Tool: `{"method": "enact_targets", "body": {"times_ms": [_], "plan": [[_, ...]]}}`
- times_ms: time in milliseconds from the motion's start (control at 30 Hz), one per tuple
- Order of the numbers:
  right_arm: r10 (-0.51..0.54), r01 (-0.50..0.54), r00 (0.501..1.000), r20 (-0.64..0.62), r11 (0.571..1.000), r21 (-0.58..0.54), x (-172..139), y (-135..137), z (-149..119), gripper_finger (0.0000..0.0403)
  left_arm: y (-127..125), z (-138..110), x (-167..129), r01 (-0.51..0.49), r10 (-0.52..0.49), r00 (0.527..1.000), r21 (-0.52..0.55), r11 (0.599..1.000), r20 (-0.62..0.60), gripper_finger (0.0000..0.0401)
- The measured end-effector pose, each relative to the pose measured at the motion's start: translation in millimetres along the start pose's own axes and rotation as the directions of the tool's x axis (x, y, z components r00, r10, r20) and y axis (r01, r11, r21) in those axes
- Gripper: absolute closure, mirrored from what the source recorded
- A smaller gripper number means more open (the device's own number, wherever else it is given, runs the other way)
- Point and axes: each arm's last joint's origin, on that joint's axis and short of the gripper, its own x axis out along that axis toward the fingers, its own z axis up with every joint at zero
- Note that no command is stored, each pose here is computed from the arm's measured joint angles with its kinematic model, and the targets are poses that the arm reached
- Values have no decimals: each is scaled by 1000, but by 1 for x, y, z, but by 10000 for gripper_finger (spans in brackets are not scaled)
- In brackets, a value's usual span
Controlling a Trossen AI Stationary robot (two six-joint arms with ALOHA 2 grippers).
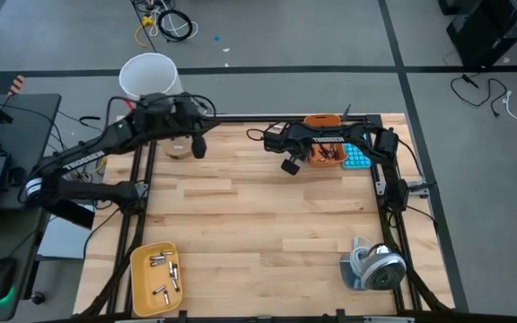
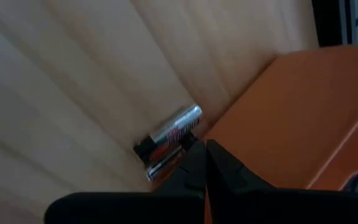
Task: Sort batteries
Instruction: Put the silver battery into the yellow bin
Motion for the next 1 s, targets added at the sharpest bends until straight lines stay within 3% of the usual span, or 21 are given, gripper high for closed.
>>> {"method": "enact_targets", "body": {"times_ms": [567, 800, 1000], "plan": [[13, -13, 999, 37, 1000, -4, 16, 5, -1, 403, -42, 23, -75, 253, -263, 935, 72, 965, 238, 401], [28, -28, 999, 24, 1000, 1, 20, 8, -4, 403, -50, 24, -90, 320, -328, 904, 76, 944, 273, 401], [0, 4, 1000, 31, 995, -104, 17, 14, -7, 403, -56, 24, -91, 339, -349, 898, 85, 937, 267, 401]]}}
